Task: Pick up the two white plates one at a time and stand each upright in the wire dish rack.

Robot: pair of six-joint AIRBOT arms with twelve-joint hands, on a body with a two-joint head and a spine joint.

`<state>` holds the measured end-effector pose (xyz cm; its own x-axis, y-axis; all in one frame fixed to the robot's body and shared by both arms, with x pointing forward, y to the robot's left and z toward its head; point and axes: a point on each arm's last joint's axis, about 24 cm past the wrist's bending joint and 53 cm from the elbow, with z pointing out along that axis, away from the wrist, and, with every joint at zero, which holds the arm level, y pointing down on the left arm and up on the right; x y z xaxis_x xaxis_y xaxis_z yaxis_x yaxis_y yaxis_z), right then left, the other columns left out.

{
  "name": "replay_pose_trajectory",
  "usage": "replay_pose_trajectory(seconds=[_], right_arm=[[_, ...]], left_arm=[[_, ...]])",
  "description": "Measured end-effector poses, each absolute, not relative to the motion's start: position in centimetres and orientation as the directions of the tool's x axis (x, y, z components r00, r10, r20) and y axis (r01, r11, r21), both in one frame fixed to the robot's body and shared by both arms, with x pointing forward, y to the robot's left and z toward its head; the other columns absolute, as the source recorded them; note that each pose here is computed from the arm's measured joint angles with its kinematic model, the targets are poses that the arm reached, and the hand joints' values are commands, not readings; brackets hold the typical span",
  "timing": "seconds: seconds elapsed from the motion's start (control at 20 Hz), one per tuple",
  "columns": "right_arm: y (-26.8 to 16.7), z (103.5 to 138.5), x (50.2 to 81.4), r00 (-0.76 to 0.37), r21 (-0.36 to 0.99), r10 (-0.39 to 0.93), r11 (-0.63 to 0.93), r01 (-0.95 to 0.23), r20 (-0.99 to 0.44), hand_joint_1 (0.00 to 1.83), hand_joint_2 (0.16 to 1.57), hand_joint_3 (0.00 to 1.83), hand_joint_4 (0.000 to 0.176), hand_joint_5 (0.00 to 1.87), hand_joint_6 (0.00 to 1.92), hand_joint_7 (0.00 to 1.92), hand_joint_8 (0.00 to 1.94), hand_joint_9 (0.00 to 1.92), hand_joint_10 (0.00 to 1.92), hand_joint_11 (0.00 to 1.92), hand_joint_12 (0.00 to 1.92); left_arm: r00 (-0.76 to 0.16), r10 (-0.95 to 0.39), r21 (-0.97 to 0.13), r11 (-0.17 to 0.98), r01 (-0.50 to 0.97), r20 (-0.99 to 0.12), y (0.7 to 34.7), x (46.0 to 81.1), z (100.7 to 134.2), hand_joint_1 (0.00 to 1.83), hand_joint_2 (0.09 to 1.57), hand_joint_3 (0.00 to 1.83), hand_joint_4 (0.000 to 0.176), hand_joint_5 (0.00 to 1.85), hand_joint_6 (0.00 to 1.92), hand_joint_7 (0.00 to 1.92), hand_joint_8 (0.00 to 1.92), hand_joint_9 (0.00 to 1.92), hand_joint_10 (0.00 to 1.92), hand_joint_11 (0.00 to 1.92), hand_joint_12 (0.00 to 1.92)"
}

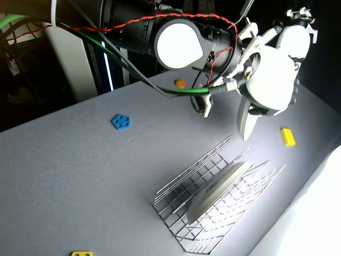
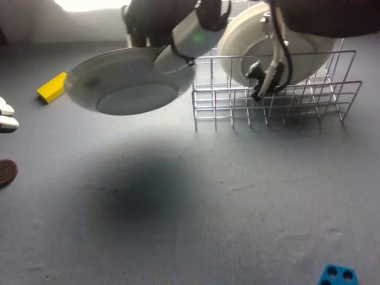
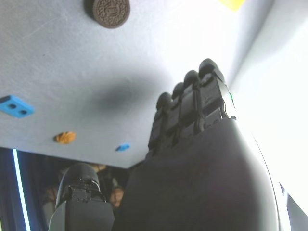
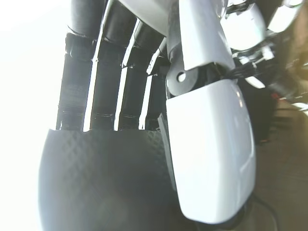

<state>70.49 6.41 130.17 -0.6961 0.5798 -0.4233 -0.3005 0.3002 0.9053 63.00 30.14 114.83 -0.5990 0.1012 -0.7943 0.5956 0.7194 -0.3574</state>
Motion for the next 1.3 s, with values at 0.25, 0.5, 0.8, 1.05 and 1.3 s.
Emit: replay_pose_trajectory(seconds=[0.25, 0.5, 0.8, 1.05, 1.3], right_arm=[[5.2, 129.0, 71.7, -0.712, 0.949, 0.630, 0.253, -0.187, -0.308, 1.38, 1.08, 0.00, 0.000, 0.94, 0.98, 1.04, 0.88, 1.02, 1.02, 0.96, 1.04], [3.8, 128.6, 72.6, -0.708, 0.974, 0.673, 0.204, -0.098, -0.212, 1.39, 1.08, 0.00, 0.000, 0.94, 0.97, 1.02, 0.90, 1.04, 1.01, 0.93, 1.07], [2.4, 127.6, 73.2, -0.701, 0.991, 0.710, 0.130, 0.044, -0.062, 1.38, 1.09, 0.00, 0.000, 0.91, 1.00, 1.01, 0.92, 1.02, 1.04, 0.91, 1.08], [1.1, 126.7, 73.7, -0.685, 0.992, 0.729, 0.094, 0.085, -0.010, 1.38, 1.09, 0.00, 0.000, 0.93, 0.96, 1.02, 0.91, 1.03, 1.03, 0.92, 1.07], [-0.1, 126.3, 74.7, -0.663, 0.992, 0.748, 0.093, 0.090, -0.010, 1.38, 1.09, 0.00, 0.000, 0.91, 0.99, 1.03, 0.90, 1.03, 1.03, 0.92, 1.07]], left_arm=[[-0.600, 0.102, -0.358, 0.720, 0.595, -0.793, 30.1, 63.0, 114.8, 0.00, 1.03, 0.00, 0.000, 0.04, 0.00, 0.01, 0.00, 0.01, 0.00, 0.01, 0.01], [-0.600, 0.102, -0.358, 0.719, 0.595, -0.793, 30.1, 63.0, 114.8, 0.00, 1.03, 0.00, 0.000, 0.05, 0.01, 0.01, 0.00, 0.01, 0.00, 0.00, 0.00], [-0.600, 0.102, -0.358, 0.719, 0.595, -0.793, 30.1, 63.0, 114.8, 0.00, 1.03, 0.00, 0.000, 0.03, 0.00, 0.00, 0.00, 0.00, 0.00, 0.00, 0.00], [-0.600, 0.102, -0.358, 0.719, 0.595, -0.793, 30.1, 63.0, 114.8, 0.00, 1.03, 0.00, 0.000, 0.05, 0.01, 0.02, 0.01, 0.02, 0.01, 0.01, 0.01], [-0.600, 0.102, -0.358, 0.719, 0.596, -0.793, 30.1, 63.0, 114.8, 0.00, 1.02, 0.00, 0.000, 0.04, 0.00, 0.00, 0.00, 0.00, 0.00, 0.00, 0.00]])
